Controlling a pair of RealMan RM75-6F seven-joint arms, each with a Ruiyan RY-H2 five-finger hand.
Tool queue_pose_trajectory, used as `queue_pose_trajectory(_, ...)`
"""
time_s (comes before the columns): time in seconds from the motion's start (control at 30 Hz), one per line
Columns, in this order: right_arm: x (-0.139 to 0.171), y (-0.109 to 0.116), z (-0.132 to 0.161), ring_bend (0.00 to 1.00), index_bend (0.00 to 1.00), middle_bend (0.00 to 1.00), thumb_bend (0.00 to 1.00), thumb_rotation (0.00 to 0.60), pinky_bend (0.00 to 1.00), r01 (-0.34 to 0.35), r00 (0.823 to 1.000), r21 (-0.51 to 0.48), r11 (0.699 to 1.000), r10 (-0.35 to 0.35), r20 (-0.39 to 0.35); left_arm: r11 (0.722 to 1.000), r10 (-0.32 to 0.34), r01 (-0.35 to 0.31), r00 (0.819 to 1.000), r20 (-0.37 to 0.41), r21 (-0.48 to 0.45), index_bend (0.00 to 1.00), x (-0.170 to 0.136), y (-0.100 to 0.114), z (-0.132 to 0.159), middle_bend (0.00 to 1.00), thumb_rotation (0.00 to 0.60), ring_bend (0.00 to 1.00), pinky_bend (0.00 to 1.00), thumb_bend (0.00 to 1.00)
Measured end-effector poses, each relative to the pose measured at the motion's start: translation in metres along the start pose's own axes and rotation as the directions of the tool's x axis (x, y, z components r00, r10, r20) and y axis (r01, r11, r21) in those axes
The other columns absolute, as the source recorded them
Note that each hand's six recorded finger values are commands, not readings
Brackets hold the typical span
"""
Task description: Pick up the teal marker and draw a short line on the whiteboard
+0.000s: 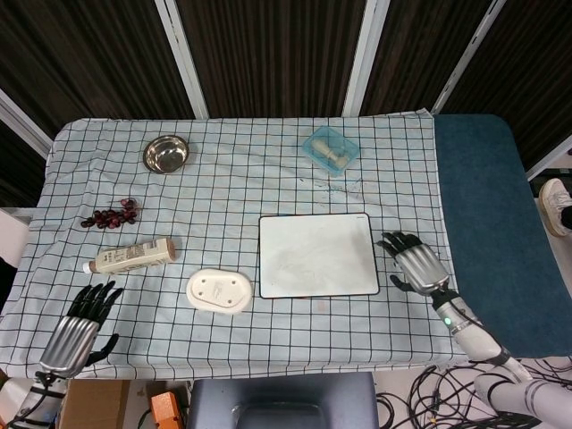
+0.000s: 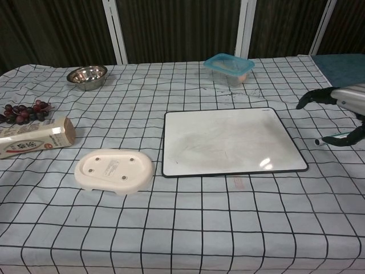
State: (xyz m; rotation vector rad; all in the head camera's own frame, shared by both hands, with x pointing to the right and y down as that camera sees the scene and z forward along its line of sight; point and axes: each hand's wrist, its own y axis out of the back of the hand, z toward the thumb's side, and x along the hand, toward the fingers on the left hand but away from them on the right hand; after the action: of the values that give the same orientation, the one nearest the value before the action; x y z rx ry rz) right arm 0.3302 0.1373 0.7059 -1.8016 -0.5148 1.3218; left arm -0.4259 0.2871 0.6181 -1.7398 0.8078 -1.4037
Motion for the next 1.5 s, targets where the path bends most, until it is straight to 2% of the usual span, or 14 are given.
queue_pose_trajectory(0.17,0.003,-0.004,-0.028,0.19,0.36,0.24,0.25,0.6,0.23,-0.011,0.999,0.024,1.0,0.009,0.048,0.995,0.097,-0.094,0.991,-0.09,0.034,0.0,-0.036,0.001,-0.024,0.0,0.6,0.0,0.06,0.37)
queue_pose_trajectory(0.3,0.002,-0.014,-0.041,0.22,0.4,0.28,0.27,0.6,0.25,-0.032,0.997,0.024,0.999,0.03,0.073,0.992,0.126,-0.123,0.984,-0.124,0.036,0.0,-0.057,-0.005,-0.03,0.0,0.6,0.0,0.06,0.37)
queue_pose_trajectory(0.7,-0.012,-0.034,-0.047,0.27,0.47,0.32,0.3,0.6,0.27,-0.062,0.993,0.017,0.998,0.06,0.098,0.995,0.095,-0.093,0.987,-0.126,0.022,0.0,-0.056,-0.015,-0.03,0.0,0.6,0.0,0.06,0.37)
queue_pose_trajectory(1.5,-0.02,-0.04,-0.047,0.3,0.51,0.32,0.32,0.6,0.29,-0.068,0.991,0.029,0.997,0.064,0.114,0.998,0.069,-0.067,0.988,-0.138,0.023,0.0,-0.054,-0.017,-0.032,0.0,0.6,0.0,0.06,0.37)
